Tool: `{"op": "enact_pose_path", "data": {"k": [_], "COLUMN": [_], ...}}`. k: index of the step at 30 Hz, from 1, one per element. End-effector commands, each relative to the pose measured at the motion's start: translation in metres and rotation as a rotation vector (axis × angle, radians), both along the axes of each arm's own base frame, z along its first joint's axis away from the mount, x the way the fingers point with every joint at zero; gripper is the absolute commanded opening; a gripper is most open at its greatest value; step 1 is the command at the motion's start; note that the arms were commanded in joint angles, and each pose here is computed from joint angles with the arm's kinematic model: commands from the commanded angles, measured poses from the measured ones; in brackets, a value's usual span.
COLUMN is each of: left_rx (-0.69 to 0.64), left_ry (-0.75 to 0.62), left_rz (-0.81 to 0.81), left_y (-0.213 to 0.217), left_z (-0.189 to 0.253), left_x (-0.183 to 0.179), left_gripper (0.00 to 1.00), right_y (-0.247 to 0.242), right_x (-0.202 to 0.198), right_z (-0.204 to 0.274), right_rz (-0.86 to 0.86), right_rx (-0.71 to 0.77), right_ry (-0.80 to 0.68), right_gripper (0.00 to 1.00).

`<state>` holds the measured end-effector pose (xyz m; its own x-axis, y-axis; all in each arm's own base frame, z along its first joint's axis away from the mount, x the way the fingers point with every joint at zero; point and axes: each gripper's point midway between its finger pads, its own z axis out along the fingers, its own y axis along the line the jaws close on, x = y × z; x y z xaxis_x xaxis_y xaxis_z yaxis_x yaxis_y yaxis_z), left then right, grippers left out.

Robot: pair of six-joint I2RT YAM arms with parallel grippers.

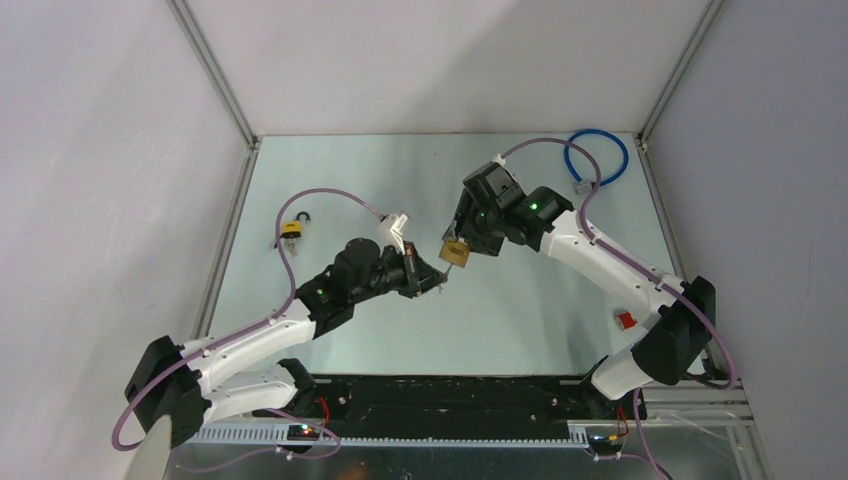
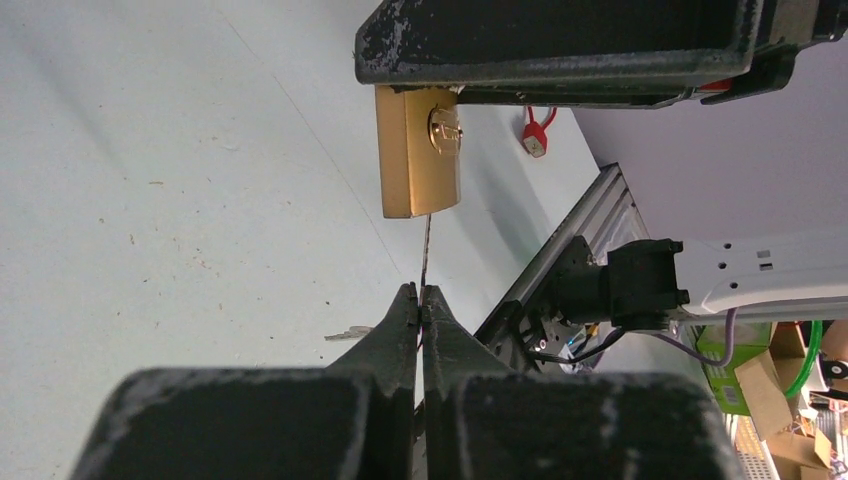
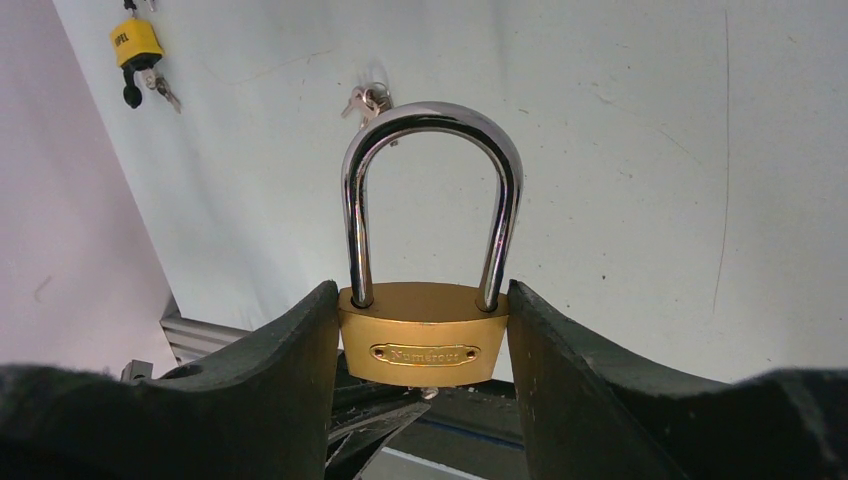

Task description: Unlock with the key

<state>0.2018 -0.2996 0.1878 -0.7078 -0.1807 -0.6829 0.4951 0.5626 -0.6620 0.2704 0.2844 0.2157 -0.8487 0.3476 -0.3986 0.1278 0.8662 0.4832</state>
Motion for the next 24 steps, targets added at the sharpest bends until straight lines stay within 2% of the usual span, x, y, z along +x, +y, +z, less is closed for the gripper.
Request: {"op": "enact_pose_path", "data": {"k": [1, 10, 24], "left_rx": [-0.076, -0.098, -0.214], "left_ry": [-0.072, -0.065, -0.098], "left_rz": [-0.01, 0.044, 0.176], "left_y": [-0.006, -0.001, 0.013], "left_z": [0.032, 0.034, 0.057], "left_x": [0.002, 0.007, 0.019], "left_gripper": [0.0, 0.0, 0.0], "right_y": [0.009, 0.013, 0.016], "right_x": [0.003, 0.001, -0.009], "right_z": [0.039, 0.044, 0.033], "right_rz": [-0.001, 0.016, 0.012], "right_rx": [0.116, 0.152, 0.168], "right_ry": [-0.093, -0.111, -0.115], "right_gripper": [0.0, 0.0, 0.0]}}
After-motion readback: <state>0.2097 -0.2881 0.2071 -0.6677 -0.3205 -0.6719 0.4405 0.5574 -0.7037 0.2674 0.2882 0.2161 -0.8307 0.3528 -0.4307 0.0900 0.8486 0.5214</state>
